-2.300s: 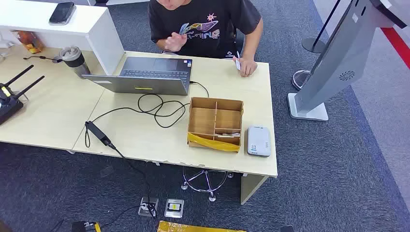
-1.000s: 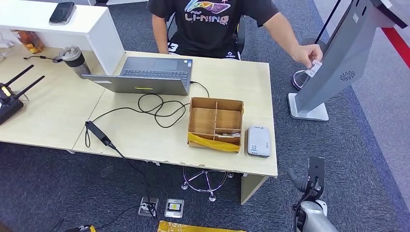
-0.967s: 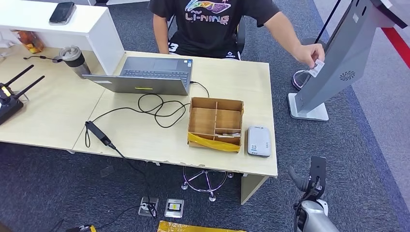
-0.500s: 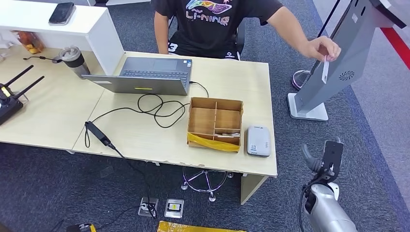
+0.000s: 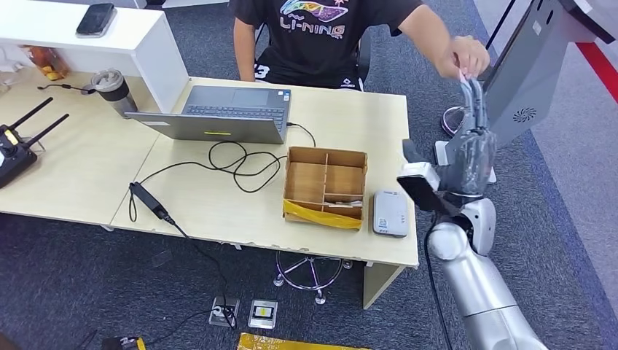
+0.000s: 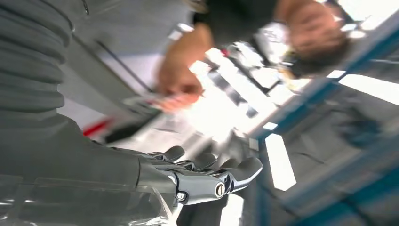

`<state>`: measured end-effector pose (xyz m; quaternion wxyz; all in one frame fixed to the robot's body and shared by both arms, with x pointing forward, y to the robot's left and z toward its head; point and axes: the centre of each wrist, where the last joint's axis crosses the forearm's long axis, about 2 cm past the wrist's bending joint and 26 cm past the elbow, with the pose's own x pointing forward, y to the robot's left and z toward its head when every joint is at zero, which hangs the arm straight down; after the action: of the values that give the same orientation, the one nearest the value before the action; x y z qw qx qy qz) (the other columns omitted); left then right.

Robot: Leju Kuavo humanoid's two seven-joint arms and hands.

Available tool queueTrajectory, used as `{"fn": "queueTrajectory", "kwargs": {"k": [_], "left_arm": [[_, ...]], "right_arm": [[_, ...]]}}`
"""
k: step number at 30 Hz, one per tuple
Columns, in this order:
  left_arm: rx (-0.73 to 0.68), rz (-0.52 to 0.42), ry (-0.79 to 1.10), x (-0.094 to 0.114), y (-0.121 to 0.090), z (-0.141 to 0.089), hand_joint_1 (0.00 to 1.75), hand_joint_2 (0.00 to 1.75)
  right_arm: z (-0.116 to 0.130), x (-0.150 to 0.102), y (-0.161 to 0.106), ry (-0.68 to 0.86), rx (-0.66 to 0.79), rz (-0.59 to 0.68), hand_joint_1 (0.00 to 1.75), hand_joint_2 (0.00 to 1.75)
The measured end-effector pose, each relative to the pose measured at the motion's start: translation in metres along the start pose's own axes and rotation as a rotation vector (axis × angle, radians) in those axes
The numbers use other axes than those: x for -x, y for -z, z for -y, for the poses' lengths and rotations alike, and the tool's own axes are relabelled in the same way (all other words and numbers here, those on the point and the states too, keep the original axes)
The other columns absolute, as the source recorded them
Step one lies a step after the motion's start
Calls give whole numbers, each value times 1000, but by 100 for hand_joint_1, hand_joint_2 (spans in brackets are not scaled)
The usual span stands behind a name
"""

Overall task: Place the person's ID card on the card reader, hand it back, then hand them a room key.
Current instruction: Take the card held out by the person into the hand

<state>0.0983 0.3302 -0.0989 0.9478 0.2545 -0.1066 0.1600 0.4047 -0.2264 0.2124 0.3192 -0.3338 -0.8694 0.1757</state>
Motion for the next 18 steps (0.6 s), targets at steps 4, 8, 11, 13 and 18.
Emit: {"fn": "queueTrajectory", "kwargs": {"k": [4,8,11,13,18], "left_arm": [[18,21,12,0,0,0,0,175],[26,35,21,-1,0,0,0,175],[34,44,26,-1,0,0,0,175],[33,49,25,-1,0,1,0,175],[12,52,19,0,-2,4,0,175]], "right_arm": [[-12,-43,23,-62,-15,208,0,175],[-26,-73,35,-111,-57,334,0,175],[-36,-88,44,-143,-99,384,0,175],[-43,-92,48,-158,-131,392,0,175],[-59,-84,54,-190,-228,350,0,175]]}}
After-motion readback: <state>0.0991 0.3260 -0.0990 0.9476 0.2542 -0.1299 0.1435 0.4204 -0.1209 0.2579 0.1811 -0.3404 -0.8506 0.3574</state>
